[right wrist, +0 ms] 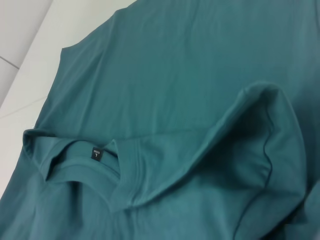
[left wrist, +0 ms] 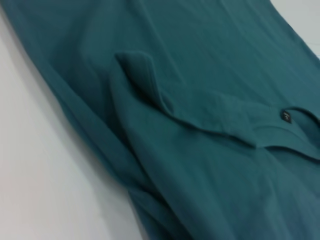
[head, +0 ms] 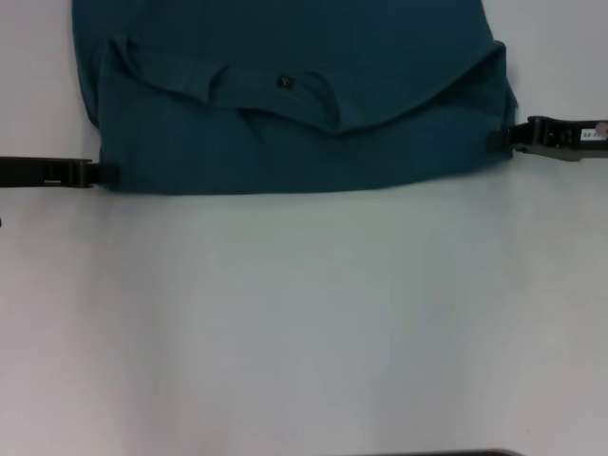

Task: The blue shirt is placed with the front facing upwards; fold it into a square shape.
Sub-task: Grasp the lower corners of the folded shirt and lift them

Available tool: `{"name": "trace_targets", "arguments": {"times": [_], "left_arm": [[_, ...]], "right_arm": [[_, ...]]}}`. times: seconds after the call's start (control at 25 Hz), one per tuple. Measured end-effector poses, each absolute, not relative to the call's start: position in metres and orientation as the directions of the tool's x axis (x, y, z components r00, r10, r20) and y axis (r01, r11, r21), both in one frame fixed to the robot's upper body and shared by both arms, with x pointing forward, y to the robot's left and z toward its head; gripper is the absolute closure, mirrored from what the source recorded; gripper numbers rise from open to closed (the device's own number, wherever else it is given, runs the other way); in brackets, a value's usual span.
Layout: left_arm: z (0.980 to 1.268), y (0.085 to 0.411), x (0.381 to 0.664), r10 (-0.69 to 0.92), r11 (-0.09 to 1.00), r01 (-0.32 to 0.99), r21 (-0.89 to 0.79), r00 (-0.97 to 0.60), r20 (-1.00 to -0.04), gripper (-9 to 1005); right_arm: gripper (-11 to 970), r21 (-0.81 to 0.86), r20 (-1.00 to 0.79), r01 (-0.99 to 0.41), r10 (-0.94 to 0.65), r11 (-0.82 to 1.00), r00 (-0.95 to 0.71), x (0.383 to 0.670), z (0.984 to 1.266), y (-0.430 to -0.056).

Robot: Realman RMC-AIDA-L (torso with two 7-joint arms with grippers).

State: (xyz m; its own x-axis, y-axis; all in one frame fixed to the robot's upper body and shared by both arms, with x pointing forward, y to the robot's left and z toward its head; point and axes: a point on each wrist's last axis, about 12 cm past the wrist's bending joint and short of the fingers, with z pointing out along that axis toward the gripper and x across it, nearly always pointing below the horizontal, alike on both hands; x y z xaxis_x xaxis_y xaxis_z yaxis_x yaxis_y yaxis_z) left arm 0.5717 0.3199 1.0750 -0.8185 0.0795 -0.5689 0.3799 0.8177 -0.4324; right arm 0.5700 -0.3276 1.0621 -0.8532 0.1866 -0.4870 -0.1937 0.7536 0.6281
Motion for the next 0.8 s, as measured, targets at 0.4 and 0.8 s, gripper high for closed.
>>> {"name": "trace_targets", "arguments": {"times": [0.4, 0.8], "left_arm": [[1.085, 0.338, 0.538, 0.127, 0.737, 0.44, -0.513, -0.835, -0.535, 996], [1.088, 0.359, 0.504, 0.108, 0.666, 0.442, -0.6, -0.854, -0.509, 996]], "right_arm": [[916, 0.686, -0.48, -0.223, 0.2, 0.692, -0.854, 0.526, 1.051, -0.347], [916, 0.728, -0.463, -0.251, 0.188, 0.637, -0.866, 0.464, 1.042, -0.371]]}}
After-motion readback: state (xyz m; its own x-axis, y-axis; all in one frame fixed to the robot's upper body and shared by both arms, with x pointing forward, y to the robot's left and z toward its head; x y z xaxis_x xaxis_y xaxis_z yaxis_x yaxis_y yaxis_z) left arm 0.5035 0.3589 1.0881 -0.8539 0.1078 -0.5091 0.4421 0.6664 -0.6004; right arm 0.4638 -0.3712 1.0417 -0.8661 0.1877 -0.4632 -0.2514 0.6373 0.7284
